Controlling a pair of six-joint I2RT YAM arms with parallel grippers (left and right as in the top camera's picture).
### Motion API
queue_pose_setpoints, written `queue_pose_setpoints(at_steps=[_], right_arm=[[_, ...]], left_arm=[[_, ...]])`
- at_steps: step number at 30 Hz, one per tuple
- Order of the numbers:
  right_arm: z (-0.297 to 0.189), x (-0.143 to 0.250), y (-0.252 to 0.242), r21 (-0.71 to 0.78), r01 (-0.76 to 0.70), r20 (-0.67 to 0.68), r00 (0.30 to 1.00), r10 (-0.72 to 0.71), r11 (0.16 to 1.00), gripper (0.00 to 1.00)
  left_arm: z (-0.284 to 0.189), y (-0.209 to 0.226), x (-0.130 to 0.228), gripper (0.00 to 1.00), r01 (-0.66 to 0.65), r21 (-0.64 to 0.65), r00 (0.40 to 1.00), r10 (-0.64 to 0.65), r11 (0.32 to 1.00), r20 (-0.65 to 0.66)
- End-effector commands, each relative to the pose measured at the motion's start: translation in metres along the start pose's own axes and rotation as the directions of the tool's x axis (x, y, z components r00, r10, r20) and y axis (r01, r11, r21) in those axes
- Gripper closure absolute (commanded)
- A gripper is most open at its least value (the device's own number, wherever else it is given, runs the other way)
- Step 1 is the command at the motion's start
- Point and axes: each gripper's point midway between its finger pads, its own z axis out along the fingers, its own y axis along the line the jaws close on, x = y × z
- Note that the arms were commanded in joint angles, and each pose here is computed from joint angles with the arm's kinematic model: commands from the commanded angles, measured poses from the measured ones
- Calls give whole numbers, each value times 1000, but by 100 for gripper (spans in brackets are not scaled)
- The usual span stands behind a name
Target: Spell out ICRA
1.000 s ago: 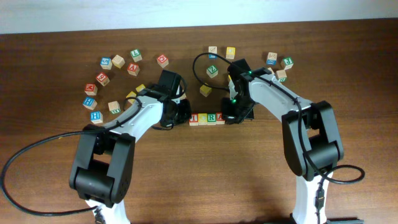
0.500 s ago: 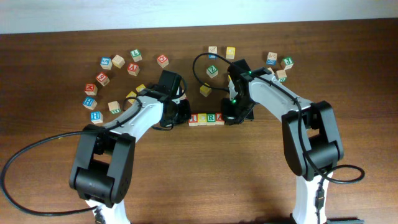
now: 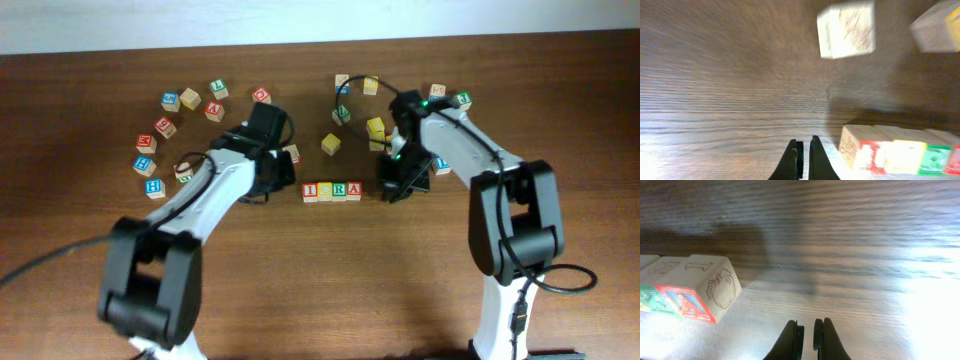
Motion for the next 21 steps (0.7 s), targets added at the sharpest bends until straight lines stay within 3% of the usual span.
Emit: queue_pose_setpoints(at_steps=[1,4,7,10,13,15,21], right_arm=[[-57,-5,3,-17,37,136,990,-34,999,96],[-116,6,2,23,62,300,952,-66,998,96],[-140,8,9,5,89,381,921,-84,996,90],[-129,1,8,6,81,367,927,-78,997,91],[-99,-3,-1,15,33,298,954,-36,999,96],[-79,-6,-6,19,25,264,964,-29,1000,96],[-41,-8,-4,44,32,179,983,-39,999,96]], left_arm=[[-67,16,-38,100,44,26,984,-48,999,169],[-115,59,-48,100,136,-20,959,-126,991,255],[-125,73,-33,100,159,-21,968,-151,987,202],[-101,40,7,100,65,100,997,-69,993,35],[-66,23,58,100,45,84,994,-36,995,-100],[-44,7,79,100,5,94,992,7,996,-125],[6,-31,89,100,-19,133,992,35,991,-118]])
